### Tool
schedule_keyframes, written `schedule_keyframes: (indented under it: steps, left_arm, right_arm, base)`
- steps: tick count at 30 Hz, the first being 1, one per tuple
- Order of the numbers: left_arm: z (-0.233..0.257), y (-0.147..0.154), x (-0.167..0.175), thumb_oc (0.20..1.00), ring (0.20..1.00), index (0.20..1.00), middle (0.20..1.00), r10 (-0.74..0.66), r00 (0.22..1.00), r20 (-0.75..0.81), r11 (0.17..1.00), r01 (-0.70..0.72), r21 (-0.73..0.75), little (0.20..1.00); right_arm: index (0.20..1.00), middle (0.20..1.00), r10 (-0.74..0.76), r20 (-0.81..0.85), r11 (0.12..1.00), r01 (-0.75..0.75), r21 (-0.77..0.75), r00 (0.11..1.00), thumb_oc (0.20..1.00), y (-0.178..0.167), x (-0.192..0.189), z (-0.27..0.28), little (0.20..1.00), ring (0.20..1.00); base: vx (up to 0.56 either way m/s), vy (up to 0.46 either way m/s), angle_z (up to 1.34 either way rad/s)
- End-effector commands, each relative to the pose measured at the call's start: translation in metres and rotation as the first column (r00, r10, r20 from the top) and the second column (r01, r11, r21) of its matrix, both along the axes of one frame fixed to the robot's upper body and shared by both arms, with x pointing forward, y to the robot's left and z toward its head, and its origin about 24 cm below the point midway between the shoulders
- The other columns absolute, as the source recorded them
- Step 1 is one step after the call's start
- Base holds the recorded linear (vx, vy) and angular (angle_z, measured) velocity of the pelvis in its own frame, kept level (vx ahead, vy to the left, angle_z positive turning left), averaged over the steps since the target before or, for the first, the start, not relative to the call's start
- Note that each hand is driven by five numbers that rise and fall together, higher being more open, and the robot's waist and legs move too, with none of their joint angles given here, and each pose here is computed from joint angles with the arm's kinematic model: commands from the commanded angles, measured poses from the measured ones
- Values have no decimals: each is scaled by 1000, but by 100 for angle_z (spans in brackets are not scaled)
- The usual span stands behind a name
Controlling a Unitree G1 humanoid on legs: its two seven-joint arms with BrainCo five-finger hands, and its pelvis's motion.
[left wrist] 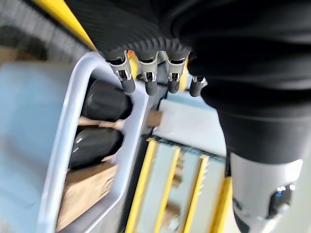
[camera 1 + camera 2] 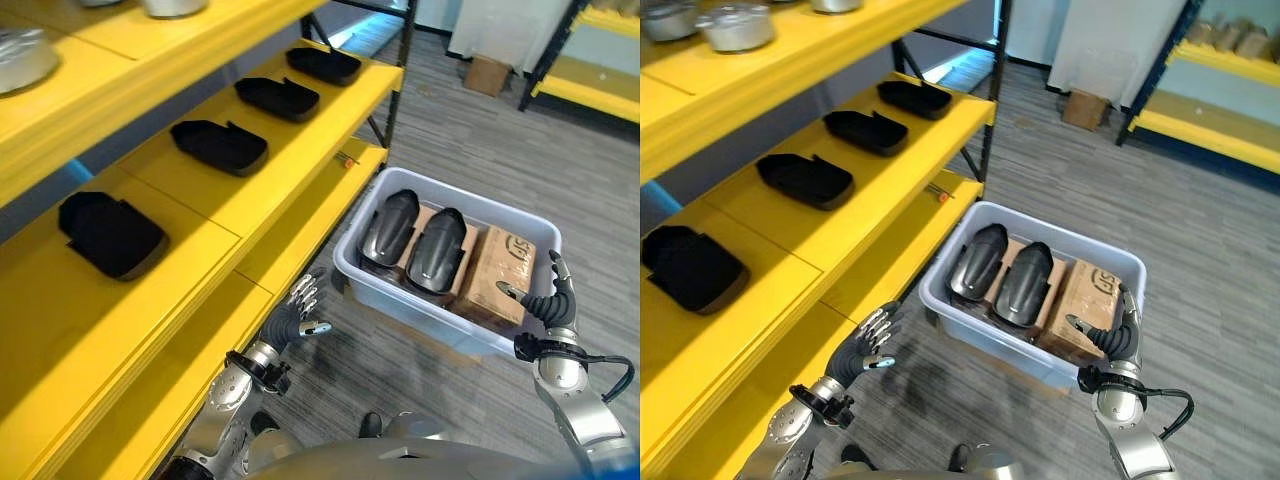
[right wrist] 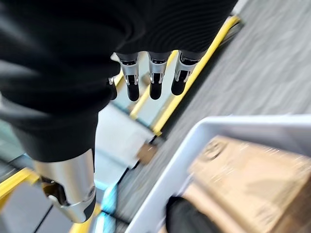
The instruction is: Move parts from the plastic box to the shelf.
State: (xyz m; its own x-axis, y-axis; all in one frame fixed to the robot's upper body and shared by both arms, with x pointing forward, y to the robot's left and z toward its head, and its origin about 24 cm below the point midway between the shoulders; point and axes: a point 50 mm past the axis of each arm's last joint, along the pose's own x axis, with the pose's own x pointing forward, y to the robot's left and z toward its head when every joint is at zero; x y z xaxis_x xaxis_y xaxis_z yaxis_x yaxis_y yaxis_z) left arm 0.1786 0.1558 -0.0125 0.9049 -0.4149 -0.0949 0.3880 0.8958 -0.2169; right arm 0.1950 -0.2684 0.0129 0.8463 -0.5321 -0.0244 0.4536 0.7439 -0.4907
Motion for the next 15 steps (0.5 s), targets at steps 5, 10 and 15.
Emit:
schedule_keyframes:
  steps: [5,10,15]
  left_arm:
    - [27,-14,31,1000,1000,1000,1000,5,985,171,998,6,-60,1000]
    - [29,-17,35,1000,1000,1000,1000,64,983,172,995,-50,-83,1000]
    - [25,-10,30,1000,1000,1000,1000,73,987,141,994,-61,-88,1000]
  right_arm:
    - [1000,1000,-40,206,996,55,-68,978,1000,-11,23,35,1000,1000]
    - [1000,1000,72,191,994,-55,-90,979,1000,0,35,35,1000,1000]
    - [1000,1000,133,175,991,-130,-29,976,1000,11,37,32,1000,1000]
  base:
    - [79,-311,-52]
    - [109,-129,-69]
    - [159,-104,-127]
